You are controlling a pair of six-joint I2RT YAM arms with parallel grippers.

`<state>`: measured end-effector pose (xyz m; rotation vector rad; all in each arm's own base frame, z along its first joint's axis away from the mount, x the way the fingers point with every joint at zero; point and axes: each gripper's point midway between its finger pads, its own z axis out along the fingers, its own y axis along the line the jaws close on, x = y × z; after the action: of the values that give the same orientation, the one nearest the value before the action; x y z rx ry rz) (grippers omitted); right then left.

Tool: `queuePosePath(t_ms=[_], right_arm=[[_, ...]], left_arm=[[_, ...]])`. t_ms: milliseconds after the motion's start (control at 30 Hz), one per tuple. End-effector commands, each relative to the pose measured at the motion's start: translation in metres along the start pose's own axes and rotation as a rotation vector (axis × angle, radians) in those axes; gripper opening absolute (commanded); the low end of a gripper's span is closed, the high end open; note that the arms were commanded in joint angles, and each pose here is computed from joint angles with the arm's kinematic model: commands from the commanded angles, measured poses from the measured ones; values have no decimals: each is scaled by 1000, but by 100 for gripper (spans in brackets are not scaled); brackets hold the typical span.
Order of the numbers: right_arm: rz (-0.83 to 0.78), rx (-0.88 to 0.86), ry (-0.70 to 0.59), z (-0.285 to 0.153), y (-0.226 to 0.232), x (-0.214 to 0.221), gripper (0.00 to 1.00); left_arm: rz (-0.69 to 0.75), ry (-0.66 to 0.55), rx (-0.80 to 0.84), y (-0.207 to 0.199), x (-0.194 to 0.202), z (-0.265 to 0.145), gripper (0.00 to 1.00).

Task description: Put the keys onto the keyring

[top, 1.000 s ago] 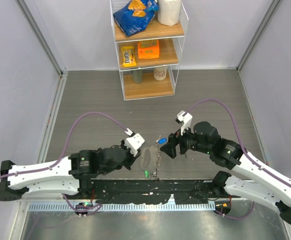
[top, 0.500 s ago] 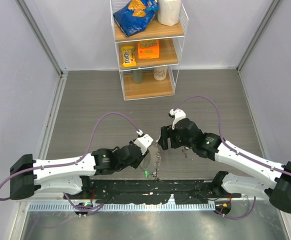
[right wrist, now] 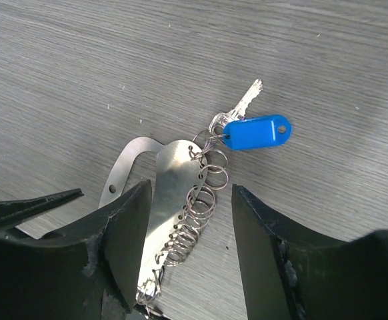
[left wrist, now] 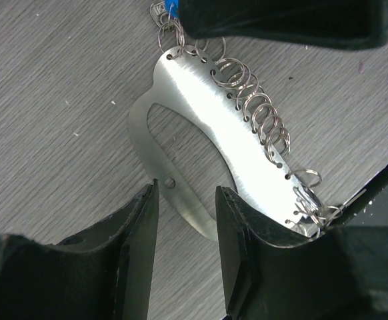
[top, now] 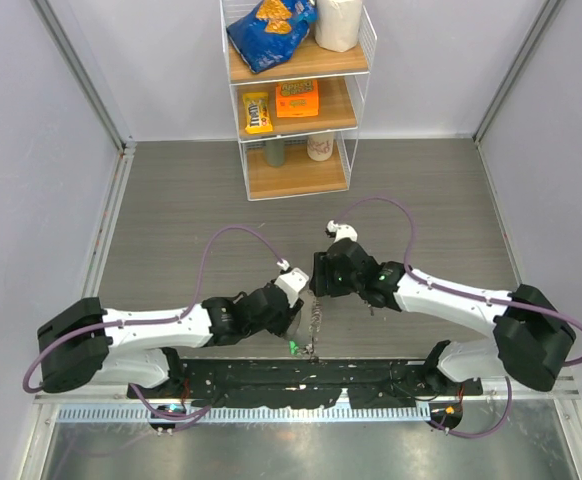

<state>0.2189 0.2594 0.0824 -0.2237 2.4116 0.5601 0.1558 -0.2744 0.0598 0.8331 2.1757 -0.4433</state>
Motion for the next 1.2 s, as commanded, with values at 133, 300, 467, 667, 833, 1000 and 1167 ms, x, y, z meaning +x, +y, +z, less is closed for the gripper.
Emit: queuePosePath(t_ms=[133, 300, 467, 667, 833, 1000, 1167], right_arm=[[96, -32, -22, 17, 17, -9, 53], [114, -1, 4, 27, 14, -3, 49], [153, 23, 2, 35, 11, -2, 45], [202, 21, -31, 39, 14, -9, 45], [218, 32, -19, 48, 17, -9, 44], [230, 53, -20, 53, 14, -9, 43], [226, 72, -17, 54, 10, -8, 41]], left_arm=[[-93, -43, 20, 3, -2, 19, 44], [-113, -17, 2, 6, 4, 24, 44], [-119, -8, 14, 3, 6, 26, 44], [-117, -6, 21, 2, 7, 25, 44], [-114, -7, 23, 2, 7, 25, 44], [-117, -14, 27, 2, 7, 23, 44], [-118, -17, 31, 2, 8, 22, 44]])
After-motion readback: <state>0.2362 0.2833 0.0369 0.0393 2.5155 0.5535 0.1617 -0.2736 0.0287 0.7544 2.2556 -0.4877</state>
